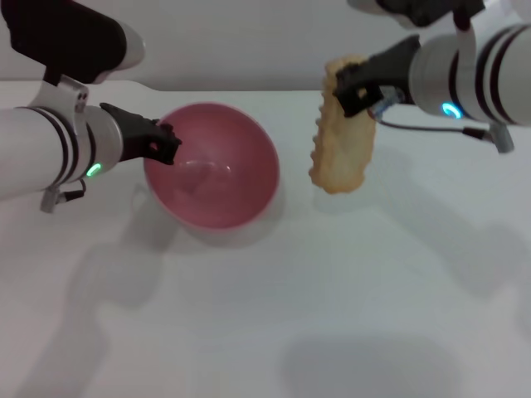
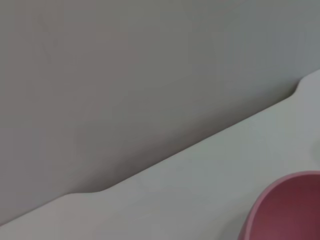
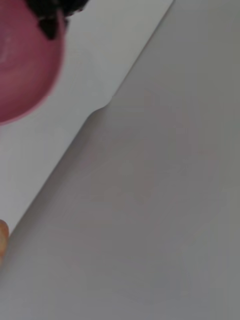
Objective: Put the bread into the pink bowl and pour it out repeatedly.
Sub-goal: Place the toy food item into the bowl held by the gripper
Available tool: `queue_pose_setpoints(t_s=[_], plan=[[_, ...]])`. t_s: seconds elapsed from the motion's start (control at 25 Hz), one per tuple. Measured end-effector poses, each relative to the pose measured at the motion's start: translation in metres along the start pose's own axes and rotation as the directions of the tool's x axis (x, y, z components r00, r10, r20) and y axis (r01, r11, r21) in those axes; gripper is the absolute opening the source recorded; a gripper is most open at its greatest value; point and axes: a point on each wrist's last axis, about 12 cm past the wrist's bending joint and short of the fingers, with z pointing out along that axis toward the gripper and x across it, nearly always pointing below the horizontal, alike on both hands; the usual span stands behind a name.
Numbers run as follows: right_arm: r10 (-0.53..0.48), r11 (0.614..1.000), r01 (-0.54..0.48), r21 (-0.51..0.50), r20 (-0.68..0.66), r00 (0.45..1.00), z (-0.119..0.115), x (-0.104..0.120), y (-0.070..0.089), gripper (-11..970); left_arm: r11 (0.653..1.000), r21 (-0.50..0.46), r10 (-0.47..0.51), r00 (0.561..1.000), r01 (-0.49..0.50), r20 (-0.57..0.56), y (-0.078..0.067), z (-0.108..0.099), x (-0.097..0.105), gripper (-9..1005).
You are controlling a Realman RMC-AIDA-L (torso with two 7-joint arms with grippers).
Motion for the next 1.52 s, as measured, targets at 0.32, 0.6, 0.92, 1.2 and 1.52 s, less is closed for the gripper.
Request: queue_pose_setpoints(t_s=[0.32,0.6,0.92,1.2,1.52], plan=[[-0.04,0.999,0.041,-0.007,0.065,0.997,-0.002,-0.023,0.006,18,0.999,0.041,0.023,1.0,-0.023,0.005,-0.017,0.002,-0.002,50],[-0.037,0.998,0.042,-0.042,0.114,0.993,0.002,-0.032,0.014,15,0.997,0.063,0.035,0.999,-0.036,0.028,-0.027,0.003,-0.008,50],[-0.006,0.994,0.016,-0.111,0.098,0.995,0.023,-0.024,0.024,9,0.997,0.065,0.035,0.998,-0.038,0.053,-0.028,0.003,-0.012,50],[-0.021,0.989,0.035,-0.143,0.102,0.995,0.037,-0.017,0.034,20,0.997,0.062,0.034,0.998,-0.038,0.06,-0.026,0.003,-0.014,50],[-0.027,0.988,0.042,-0.148,0.098,0.995,0.038,-0.01,0.036,47,0.998,0.054,0.039,0.997,-0.042,0.066,-0.024,0.003,-0.015,49]])
